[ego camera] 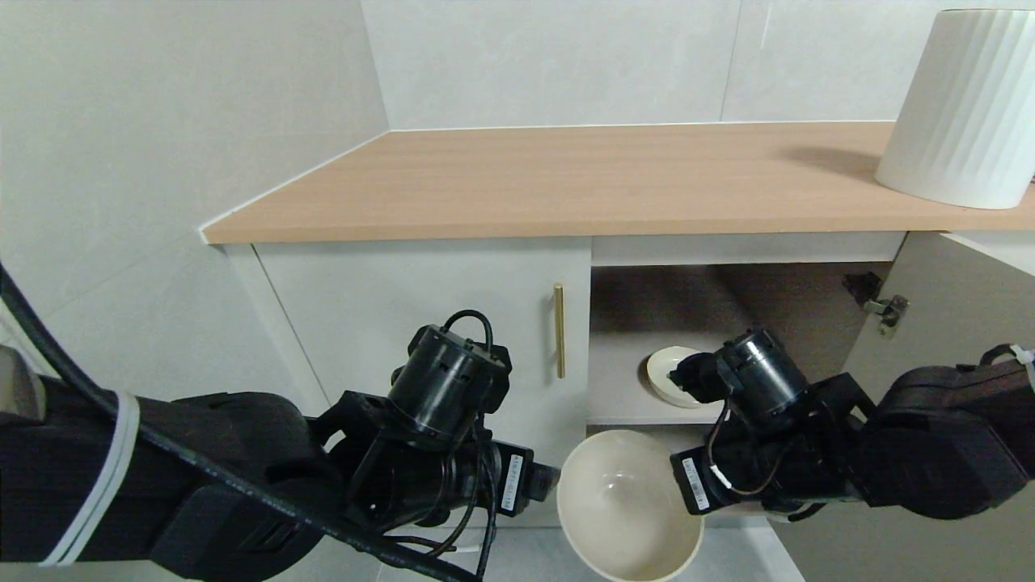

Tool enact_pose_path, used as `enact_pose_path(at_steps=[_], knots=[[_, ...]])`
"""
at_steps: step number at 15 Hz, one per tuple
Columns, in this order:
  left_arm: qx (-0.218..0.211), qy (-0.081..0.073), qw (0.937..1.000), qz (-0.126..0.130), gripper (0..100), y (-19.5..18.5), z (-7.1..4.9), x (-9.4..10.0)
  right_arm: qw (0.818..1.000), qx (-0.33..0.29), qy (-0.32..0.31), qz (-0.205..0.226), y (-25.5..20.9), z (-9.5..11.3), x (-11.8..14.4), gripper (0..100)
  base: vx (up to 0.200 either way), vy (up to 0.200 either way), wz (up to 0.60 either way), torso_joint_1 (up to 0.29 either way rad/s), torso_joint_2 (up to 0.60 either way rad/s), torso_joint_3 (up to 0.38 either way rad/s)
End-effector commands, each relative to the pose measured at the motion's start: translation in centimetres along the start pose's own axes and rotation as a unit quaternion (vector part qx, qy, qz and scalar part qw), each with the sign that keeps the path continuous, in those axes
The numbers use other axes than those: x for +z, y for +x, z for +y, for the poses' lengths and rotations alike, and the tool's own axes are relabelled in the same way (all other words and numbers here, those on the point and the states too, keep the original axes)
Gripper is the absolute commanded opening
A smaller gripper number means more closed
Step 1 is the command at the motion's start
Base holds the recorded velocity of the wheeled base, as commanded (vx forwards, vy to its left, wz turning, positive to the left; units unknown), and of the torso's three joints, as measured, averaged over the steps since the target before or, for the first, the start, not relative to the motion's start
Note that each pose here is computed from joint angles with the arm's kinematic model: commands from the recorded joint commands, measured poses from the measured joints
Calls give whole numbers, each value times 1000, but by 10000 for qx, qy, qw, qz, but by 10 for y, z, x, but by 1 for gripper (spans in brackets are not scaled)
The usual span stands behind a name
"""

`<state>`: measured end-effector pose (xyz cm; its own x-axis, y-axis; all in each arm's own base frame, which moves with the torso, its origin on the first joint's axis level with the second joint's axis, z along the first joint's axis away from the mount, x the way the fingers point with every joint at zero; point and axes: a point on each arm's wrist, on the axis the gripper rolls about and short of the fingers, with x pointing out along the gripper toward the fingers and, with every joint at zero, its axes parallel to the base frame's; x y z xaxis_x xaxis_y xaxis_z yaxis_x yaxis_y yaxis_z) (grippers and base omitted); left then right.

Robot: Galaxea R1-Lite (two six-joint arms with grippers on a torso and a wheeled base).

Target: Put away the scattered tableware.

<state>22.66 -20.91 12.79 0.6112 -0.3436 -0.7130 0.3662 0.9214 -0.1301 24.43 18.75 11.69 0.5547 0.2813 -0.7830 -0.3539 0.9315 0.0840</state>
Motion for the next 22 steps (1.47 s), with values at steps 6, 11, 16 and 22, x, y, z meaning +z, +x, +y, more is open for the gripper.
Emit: enact_pose_path(at_steps=[6, 11, 16, 22], knots=[[-12, -7, 10000, -39, 100, -2, 0, 1, 9916, -1012, 801, -81, 46, -60, 25, 0, 0, 0, 0, 0, 0, 0], [-15, -9, 10000, -46, 100, -3, 0, 1, 9767, -1080, 1600, -937, 78, -88, 40, 0, 0, 0, 0, 0, 0, 0], [-15, -9, 10000, -46, 100, -3, 0, 1, 9487, -1080, 2549, -1528, 94, -112, 61, 0, 0, 0, 0, 0, 0, 0], [-12, -7, 10000, -39, 100, -2, 0, 1, 9251, -1214, 3124, -1782, 105, -142, 75, 0, 0, 0, 0, 0, 0, 0]])
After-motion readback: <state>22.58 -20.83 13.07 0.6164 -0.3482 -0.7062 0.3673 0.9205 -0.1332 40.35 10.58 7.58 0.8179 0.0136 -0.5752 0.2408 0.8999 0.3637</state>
